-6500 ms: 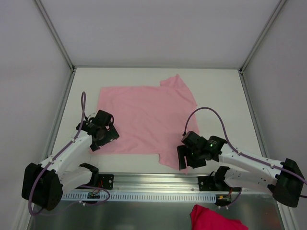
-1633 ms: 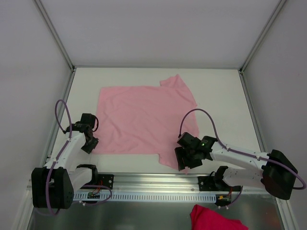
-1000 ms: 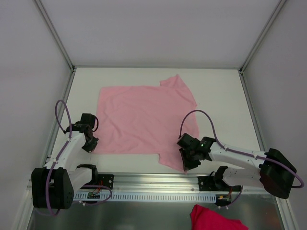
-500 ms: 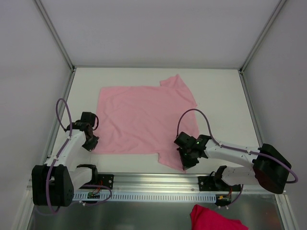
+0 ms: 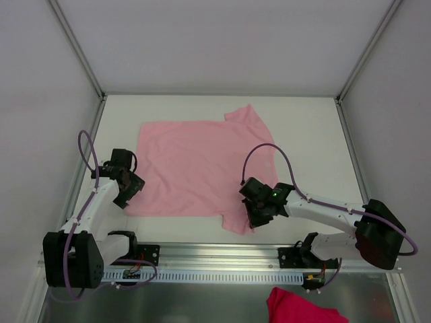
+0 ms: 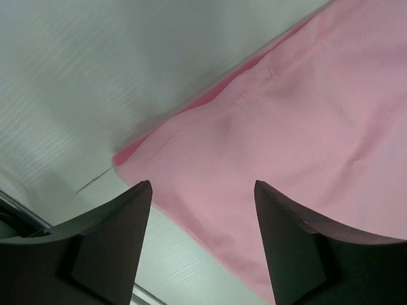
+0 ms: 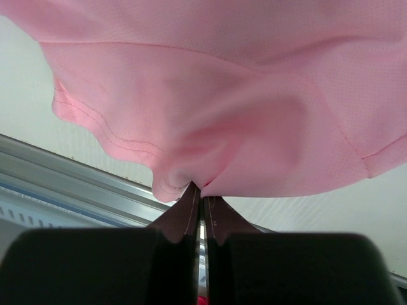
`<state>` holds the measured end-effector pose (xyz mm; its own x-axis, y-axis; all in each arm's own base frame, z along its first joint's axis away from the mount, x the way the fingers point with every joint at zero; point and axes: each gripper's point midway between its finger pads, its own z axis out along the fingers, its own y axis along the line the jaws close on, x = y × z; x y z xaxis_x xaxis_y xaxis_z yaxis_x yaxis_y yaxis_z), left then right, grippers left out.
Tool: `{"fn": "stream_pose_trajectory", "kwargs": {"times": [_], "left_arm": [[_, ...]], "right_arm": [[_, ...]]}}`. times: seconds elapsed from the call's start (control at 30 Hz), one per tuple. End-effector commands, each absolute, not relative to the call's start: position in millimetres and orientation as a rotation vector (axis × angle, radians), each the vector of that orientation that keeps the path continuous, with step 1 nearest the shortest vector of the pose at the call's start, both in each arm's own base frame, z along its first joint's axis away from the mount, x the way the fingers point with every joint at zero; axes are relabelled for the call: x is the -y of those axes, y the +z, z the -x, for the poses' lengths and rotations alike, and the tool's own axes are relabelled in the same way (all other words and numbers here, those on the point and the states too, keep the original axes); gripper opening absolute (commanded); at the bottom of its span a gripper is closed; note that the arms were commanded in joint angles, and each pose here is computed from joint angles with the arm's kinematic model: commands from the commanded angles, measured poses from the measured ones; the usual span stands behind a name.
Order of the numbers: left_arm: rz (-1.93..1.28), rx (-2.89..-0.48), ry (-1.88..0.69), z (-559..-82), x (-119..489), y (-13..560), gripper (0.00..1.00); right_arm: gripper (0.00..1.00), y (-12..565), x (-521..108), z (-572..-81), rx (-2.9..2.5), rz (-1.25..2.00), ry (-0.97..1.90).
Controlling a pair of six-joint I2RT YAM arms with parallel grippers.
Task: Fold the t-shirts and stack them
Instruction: Grap the side of the flattened tshirt closest away from the robot with both arms
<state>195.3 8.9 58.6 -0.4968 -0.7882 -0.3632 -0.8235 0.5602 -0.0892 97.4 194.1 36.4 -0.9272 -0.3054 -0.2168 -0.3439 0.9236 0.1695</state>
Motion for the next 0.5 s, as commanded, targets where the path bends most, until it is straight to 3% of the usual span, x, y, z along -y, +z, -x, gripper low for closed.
{"fn": "stream_pose_trajectory", "kwargs": {"times": [0.0, 0.2, 0.37, 0.47], "left_arm": [[1.342, -2.448, 0.196, -184, -15, 68, 0.68], [1.382, -2.495, 0.279, -166, -17, 53, 0.67], [1.420, -2.539, 0.311, -154, -15, 38, 0.54], [1.438, -2.556, 0.315, -147, -13, 29, 0.54]], "right_arm": [[0.01, 34, -195, -102, -2.879, 0.482, 0.285], [0.01, 33, -196, -102, -2.878, 0.488, 0.293], [0.01, 33, -196, -102, -2.875, 0.496, 0.290], [0.01, 32, -194, -101, -2.877, 0.501, 0.284]]}}
